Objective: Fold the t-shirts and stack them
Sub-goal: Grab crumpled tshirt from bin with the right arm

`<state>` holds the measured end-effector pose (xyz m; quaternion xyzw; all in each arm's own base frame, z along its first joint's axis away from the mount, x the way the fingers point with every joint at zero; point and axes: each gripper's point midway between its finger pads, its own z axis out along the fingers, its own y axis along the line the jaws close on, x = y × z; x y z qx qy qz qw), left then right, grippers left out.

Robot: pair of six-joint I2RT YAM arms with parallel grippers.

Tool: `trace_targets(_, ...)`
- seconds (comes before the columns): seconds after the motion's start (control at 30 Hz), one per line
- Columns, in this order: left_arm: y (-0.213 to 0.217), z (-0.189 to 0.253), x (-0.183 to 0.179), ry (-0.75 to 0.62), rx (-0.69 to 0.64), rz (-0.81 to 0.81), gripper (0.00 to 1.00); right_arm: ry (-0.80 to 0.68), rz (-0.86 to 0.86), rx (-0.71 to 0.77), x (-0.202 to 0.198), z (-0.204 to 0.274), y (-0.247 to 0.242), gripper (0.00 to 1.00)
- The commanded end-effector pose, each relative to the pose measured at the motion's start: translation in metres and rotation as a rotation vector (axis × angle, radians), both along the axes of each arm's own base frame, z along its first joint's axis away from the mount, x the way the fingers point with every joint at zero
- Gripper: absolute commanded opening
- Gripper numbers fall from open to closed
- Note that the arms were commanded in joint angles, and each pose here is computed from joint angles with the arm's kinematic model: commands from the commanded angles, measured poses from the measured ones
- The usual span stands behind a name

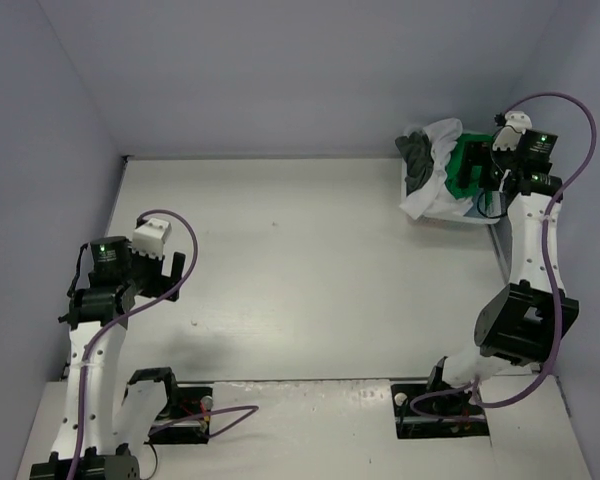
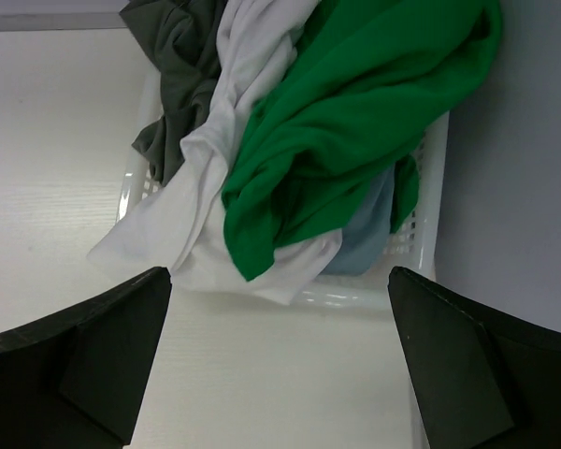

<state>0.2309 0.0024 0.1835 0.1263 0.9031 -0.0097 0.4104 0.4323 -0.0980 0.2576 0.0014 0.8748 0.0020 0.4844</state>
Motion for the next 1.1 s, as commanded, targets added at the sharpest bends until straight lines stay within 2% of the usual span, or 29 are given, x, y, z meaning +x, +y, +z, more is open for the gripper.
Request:
trace_targets(0.0,0.001,0.016,0.009,-0.068,0.003,-0.002,0.94,-0.031,-0.008,-0.06,0.029,0.024,-0.011,0.98)
trace_targets(0.23,0.002,0.018,0.008,-0.078,0.001,-0.001,0.94,0.014,-0.028,-0.149,0.056,0.015,-0.011,0.93)
trace_targets(0.47,0.001,0.018,0.008,-0.079,0.001,-0.007,0.94,0.052,-0.038,-0.158,0.063,0.002,-0.002,0.88)
trace_targets(0.83,0.0,0.018,0.007,-0.077,-0.003,-0.014,0.94,0.055,0.077,-0.155,0.068,-0.005,0.042,0.87)
trace_targets(1.07,0.0,0.018,0.007,-0.08,-0.004,-0.013,0.94,0.083,0.138,-0.167,0.078,-0.023,0.058,0.82)
